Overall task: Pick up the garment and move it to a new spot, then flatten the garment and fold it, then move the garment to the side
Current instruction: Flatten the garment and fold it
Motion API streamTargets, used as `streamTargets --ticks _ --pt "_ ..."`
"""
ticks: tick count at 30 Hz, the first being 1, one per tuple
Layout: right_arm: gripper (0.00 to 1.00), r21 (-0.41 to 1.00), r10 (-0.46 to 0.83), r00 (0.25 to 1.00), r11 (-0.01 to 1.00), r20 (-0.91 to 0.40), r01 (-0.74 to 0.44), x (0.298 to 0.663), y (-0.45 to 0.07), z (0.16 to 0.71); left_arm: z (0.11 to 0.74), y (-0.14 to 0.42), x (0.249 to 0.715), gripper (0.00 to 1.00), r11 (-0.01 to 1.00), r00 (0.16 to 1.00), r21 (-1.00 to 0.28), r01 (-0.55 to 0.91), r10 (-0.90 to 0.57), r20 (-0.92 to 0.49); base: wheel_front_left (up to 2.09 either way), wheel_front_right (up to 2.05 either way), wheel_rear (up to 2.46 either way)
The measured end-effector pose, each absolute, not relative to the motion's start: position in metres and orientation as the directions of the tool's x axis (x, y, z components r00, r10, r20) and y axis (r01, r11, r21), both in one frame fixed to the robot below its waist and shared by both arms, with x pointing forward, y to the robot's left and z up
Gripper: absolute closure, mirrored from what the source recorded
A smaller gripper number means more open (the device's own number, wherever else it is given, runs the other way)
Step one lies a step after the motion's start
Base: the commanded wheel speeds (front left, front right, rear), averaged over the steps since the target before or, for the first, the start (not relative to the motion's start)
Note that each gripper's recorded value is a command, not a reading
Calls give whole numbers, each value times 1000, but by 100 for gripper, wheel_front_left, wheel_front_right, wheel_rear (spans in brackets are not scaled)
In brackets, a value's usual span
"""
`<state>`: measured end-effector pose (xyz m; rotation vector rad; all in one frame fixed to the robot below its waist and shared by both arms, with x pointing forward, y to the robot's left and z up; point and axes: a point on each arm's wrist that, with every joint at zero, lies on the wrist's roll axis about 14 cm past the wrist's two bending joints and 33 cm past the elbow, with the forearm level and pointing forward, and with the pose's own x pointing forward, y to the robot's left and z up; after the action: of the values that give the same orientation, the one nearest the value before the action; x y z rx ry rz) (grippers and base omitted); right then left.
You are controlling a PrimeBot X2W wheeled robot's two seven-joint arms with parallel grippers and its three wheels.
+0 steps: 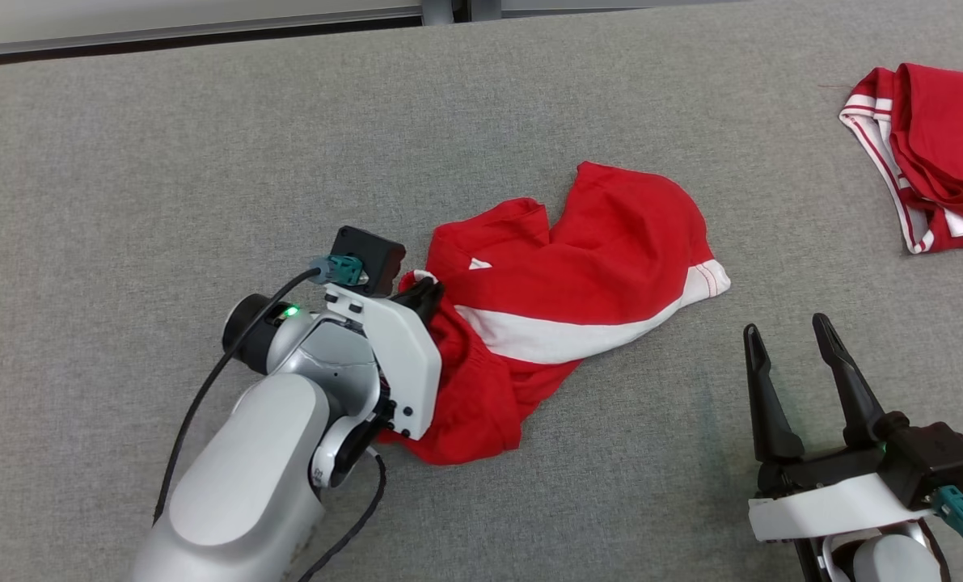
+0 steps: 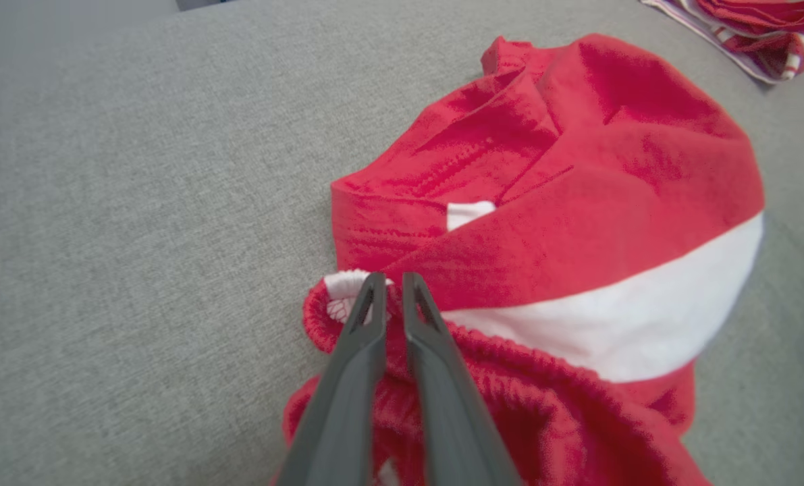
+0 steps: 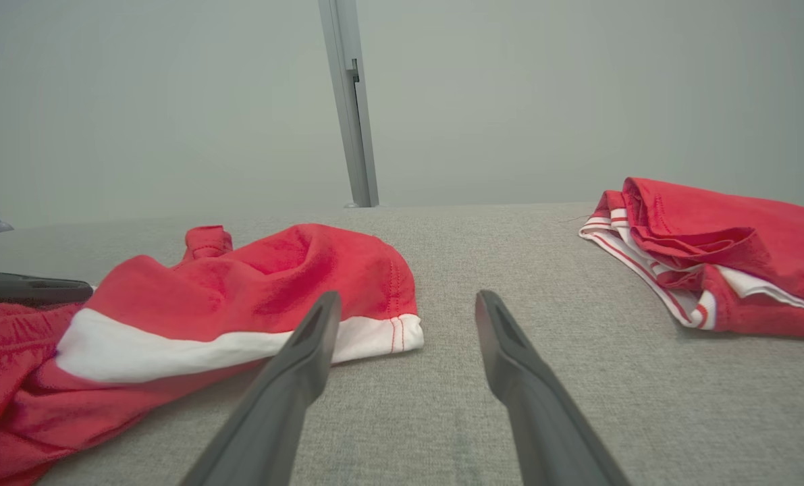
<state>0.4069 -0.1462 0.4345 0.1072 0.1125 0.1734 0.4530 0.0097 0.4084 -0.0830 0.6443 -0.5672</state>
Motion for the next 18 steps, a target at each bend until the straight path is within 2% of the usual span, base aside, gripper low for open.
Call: streamTargets --ticks 2,3,5,8,9,11,12,13,14,15,16,17,18 --pt "0 114 173 980 980 -100 -161 407 -148 435 401 12 452 91 846 634 -238 477 -519 -574 0 0 0" --pt "0 113 170 980 981 -98 -159 408 -149 436 398 13 451 85 845 624 -244 476 -520 -584 0 0 0" --pt "0 111 167 981 982 -96 -156 408 -150 437 393 15 449 85 844 606 -238 481 -516 -605 0 0 0" --pt "0 111 164 982 982 -95 -153 408 -151 437 389 16 445 76 839 583 -255 480 -523 -622 0 0 0" --pt "0 111 163 982 982 -95 -152 408 -151 437 389 16 445 69 837 578 -260 482 -527 -623 0 0 0" --pt "0 113 162 982 982 -93 -151 408 -151 437 388 17 445 49 838 576 -272 474 -528 -625 0 0 0" --pt "0 114 162 982 982 -94 -151 408 -150 437 388 18 445 11 839 575 -280 467 -528 -625 0 0 0" --pt "0 115 162 982 982 -94 -151 408 -150 437 387 18 445 1 839 573 -284 464 -529 -626 0 0 0" --pt "0 118 163 982 981 -94 -151 408 -150 437 387 17 445 0 839 574 -286 462 -529 -624 0 0 0" --pt "0 120 163 982 981 -92 -151 409 -149 438 387 16 446 20 837 576 -297 459 -535 -618 0 0 0" --pt "0 122 163 983 981 -88 -151 410 -149 439 387 13 446 66 835 577 -304 459 -540 -613 0 0 0" --pt "0 122 163 983 981 -87 -151 410 -149 439 387 12 447 100 833 579 -308 460 -544 -607 0 0 0" --pt "0 123 163 983 981 -87 -151 410 -149 439 387 10 448 100 831 582 -313 460 -549 -600 0 0 0"
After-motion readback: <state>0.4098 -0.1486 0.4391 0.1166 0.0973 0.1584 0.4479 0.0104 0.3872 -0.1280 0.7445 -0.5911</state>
